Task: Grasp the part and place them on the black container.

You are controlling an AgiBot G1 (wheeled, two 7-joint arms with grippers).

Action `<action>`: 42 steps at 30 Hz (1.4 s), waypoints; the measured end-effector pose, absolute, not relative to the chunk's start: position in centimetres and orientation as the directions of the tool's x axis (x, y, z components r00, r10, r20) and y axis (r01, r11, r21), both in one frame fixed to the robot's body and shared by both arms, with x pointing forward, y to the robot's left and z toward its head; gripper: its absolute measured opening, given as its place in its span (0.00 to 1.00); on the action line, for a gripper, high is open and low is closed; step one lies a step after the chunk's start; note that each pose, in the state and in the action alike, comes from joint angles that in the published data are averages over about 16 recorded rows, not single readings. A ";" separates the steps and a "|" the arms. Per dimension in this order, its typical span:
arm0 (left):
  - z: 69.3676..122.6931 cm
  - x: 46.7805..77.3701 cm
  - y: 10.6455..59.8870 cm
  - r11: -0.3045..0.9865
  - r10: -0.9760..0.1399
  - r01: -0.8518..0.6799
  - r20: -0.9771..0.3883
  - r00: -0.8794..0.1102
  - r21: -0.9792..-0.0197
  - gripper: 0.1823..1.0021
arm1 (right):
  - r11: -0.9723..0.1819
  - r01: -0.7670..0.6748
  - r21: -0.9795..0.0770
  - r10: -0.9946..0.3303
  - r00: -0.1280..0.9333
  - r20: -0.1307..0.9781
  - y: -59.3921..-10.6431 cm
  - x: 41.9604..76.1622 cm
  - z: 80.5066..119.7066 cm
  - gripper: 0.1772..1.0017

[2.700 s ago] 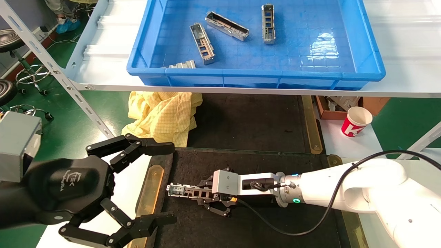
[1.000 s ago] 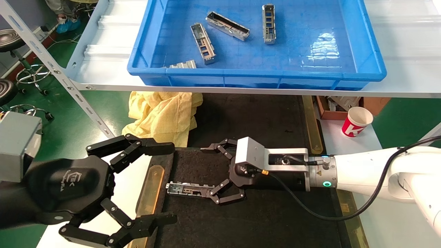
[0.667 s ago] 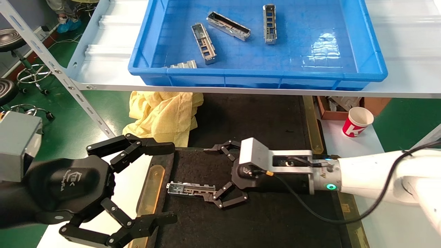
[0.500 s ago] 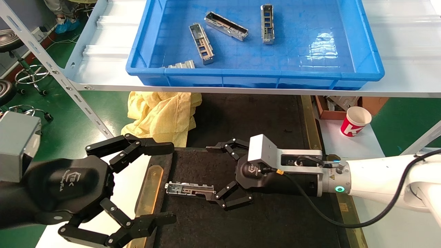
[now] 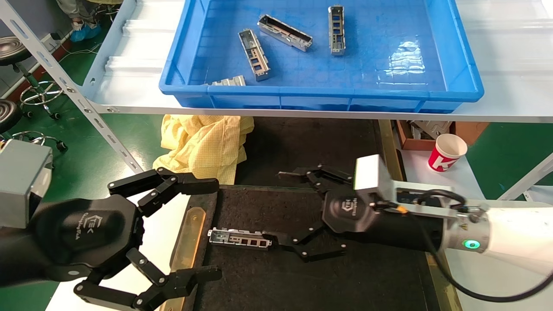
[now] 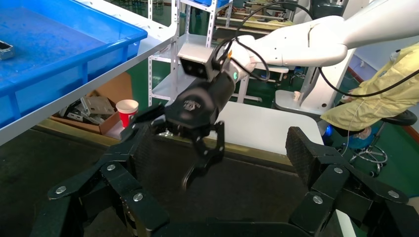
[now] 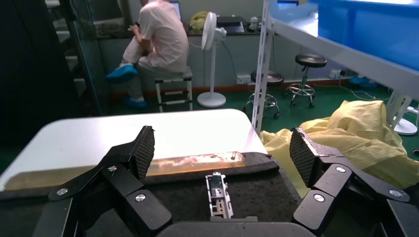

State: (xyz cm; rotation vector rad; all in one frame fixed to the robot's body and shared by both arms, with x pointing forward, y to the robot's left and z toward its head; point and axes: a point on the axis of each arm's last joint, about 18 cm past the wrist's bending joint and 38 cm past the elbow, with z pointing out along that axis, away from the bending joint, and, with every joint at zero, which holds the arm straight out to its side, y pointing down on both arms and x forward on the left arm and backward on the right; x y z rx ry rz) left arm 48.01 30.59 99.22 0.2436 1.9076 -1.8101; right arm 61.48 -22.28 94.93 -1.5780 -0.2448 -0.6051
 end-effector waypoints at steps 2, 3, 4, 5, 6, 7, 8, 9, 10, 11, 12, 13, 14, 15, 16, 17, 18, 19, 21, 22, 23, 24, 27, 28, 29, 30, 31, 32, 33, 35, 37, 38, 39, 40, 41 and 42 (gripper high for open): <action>99.2 48.0 30.6 0.102 -0.204 0.454 -0.465 -0.861 -0.885 1.00 | -0.102 0.498 -0.861 -0.204 0.837 0.508 -22.8 60.9 95.2 1.00; 99.2 48.0 30.6 0.102 -0.204 0.454 -0.465 -0.861 -0.885 1.00 | -0.096 0.496 -0.863 -0.205 0.839 0.505 -23.1 60.6 95.3 1.00; 99.2 48.0 30.6 0.102 -0.204 0.454 -0.465 -0.861 -0.885 1.00 | -0.091 0.494 -0.865 -0.206 0.840 0.502 -23.4 60.3 95.4 1.00; 99.2 48.0 30.6 0.102 -0.204 0.454 -0.465 -0.861 -0.885 1.00 | -0.087 0.492 -0.866 -0.207 0.841 0.499 -23.7 60.0 95.5 1.00; 99.2 48.0 30.6 0.102 -0.204 0.454 -0.465 -0.861 -0.885 1.00 | -0.082 0.491 -0.867 -0.208 0.843 0.497 -23.9 59.6 95.7 1.00; 99.2 48.0 30.6 0.102 -0.204 0.454 -0.465 -0.861 -0.885 1.00 | -0.078 0.490 -0.868 -0.209 0.844 0.494 -24.2 59.3 95.8 1.00; 99.2 48.0 30.6 0.102 -0.204 0.454 -0.465 -0.861 -0.885 1.00 | -0.075 0.488 -0.870 -0.210 0.845 0.492 -24.5 59.0 95.9 1.00; 99.2 48.0 30.6 0.102 -0.204 0.454 -0.465 -0.861 -0.885 1.00 | -0.071 0.487 -0.871 -0.211 0.846 0.490 -24.8 58.6 96.1 1.00; 99.2 48.0 30.6 0.102 -0.204 0.454 -0.465 -0.861 -0.885 1.00 | -0.068 0.486 -0.872 -0.211 0.847 0.488 -25.0 58.3 96.2 1.00; 99.2 48.0 30.6 0.102 -0.204 0.454 -0.465 -0.861 -0.885 1.00 | -0.065 0.484 -0.872 -0.211 0.848 0.487 -25.3 57.9 96.3 1.00; 99.2 48.0 30.6 0.102 -0.204 0.454 -0.465 -0.861 -0.885 1.00 | -0.063 0.483 -0.873 -0.211 0.849 0.485 -25.5 57.6 96.5 1.00; 99.2 48.0 30.6 0.102 -0.204 0.454 -0.465 -0.861 -0.885 1.00 | -0.061 0.482 -0.874 -0.212 0.849 0.484 -25.8 57.2 96.6 1.00; 99.2 48.0 30.6 0.102 -0.204 0.454 -0.465 -0.861 -0.885 1.00 | -0.059 0.481 -0.874 -0.211 0.850 0.482 -26.0 56.9 96.7 1.00; 99.2 48.0 30.6 0.102 -0.204 0.454 -0.465 -0.861 -0.885 1.00 | -0.058 0.481 -0.875 -0.211 0.851 0.481 -26.3 56.5 96.8 1.00; 99.2 48.0 30.6 0.102 -0.204 0.454 -0.465 -0.861 -0.885 1.00 | -0.057 0.480 -0.876 -0.211 0.851 0.480 -26.5 56.1 97.0 1.00; 99.2 48.0 30.6 0.102 -0.204 0.454 -0.465 -0.861 -0.885 1.00 | -0.056 0.479 -0.876 -0.210 0.852 0.479 -26.8 55.8 97.1 1.00; 99.2 48.0 30.6 0.102 -0.204 0.454 -0.465 -0.861 -0.885 1.00 | -0.056 0.478 -0.877 -0.210 0.853 0.478 -27.0 55.4 97.2 1.00; 99.2 48.0 30.6 0.102 -0.204 0.454 -0.465 -0.861 -0.885 1.00 | -0.056 0.477 -0.877 -0.209 0.853 0.478 -27.2 55.0 97.3 1.00; 99.2 48.0 30.6 0.102 -0.204 0.454 -0.465 -0.861 -0.885 1.00 | -0.057 0.476 -0.878 -0.207 0.854 0.477 -27.7 54.2 97.6 1.00; 99.2 48.0 30.6 0.102 -0.204 0.454 -0.465 -0.861 -0.885 1.00 | -0.058 0.475 -0.878 -0.206 0.855 0.476 -27.9 53.8 97.7 1.00; 99.2 48.0 30.6 0.102 -0.204 0.454 -0.465 -0.861 -0.885 1.00 | -0.059 0.475 -0.878 -0.205 0.855 0.476 -28.1 53.4 97.8 1.00; 99.2 48.0 30.6 0.102 -0.204 0.454 -0.465 -0.861 -0.885 1.00 | -0.061 0.474 -0.878 -0.204 0.856 0.476 -28.3 53.0 97.9 1.00; 99.2 48.0 30.6 0.102 -0.204 0.454 -0.465 -0.861 -0.885 1.00 | -0.068 0.472 -0.879 -0.199 0.857 0.476 -28.9 51.7 98.3 1.00; 99.2 48.0 30.6 0.102 -0.204 0.454 -0.465 -0.861 -0.885 1.00 | -0.071 0.471 -0.879 -0.197 0.857 0.476 -29.0 51.3 98.4 1.00; 99.2 48.0 30.6 0.102 -0.204 0.454 -0.465 -0.861 -0.885 1.00 | -0.075 0.471 -0.879 -0.196 0.858 0.476 -29.2 50.9 98.5 1.00; 99.2 48.0 30.6 0.102 -0.204 0.454 -0.465 -0.861 -0.885 1.00 | -0.078 0.470 -0.879 -0.194 0.858 0.476 -29.3 50.5 98.6 1.00; 99.2 48.0 30.6 0.102 -0.204 0.454 -0.465 -0.861 -0.885 1.00 | -0.081 0.469 -0.879 -0.192 0.858 0.476 -29.5 50.1 98.7 1.00; 99.2 48.0 30.6 0.102 -0.204 0.454 -0.465 -0.861 -0.885 1.00 | -0.086 0.469 -0.879 -0.190 0.858 0.477 -29.6 49.7 98.8 1.00; 99.2 48.0 30.6 0.102 -0.204 0.454 -0.465 -0.861 -0.885 1.00 | -0.090 0.469 -0.879 -0.188 0.858 0.478 -29.7 49.3 98.9 1.00; 99.2 48.0 30.6 0.102 -0.204 0.454 -0.465 -0.861 -0.885 1.00 | -0.098 0.469 -0.878 -0.183 0.858 0.479 -29.9 48.6 99.0 1.00; 99.2 48.0 30.6 0.102 -0.204 0.454 -0.465 -0.861 -0.885 1.00 | -0.106 0.470 -0.877 -0.180 0.858 0.481 -30.1 48.1 99.1 1.00; 99.2 48.0 30.6 0.102 -0.204 0.454 -0.465 -0.861 -0.885 1.00 | -0.109 0.470 -0.876 -0.178 0.858 0.482 -30.1 47.8 99.1 1.00; 99.2 48.0 30.6 0.102 -0.204 0.454 -0.465 -0.861 -0.885 1.00 | -0.112 0.470 -0.876 -0.177 0.858 0.483 -30.2 47.6 99.2 1.00; 99.2 48.0 30.6 0.102 -0.204 0.454 -0.465 -0.861 -0.885 1.00 | -0.114 0.470 -0.875 -0.175 0.858 0.483 -30.2 47.4 99.2 1.00; 99.2 48.0 30.6 0.102 -0.204 0.454 -0.465 -0.861 -0.885 1.00 | -0.116 0.470 -0.875 -0.174 0.858 0.484 -30.2 47.3 99.2 1.00; 99.2 48.0 30.6 0.102 -0.204 0.454 -0.465 -0.861 -0.885 1.00 | -0.118 0.470 -0.875 -0.174 0.858 0.484 -30.3 47.2 99.3 1.00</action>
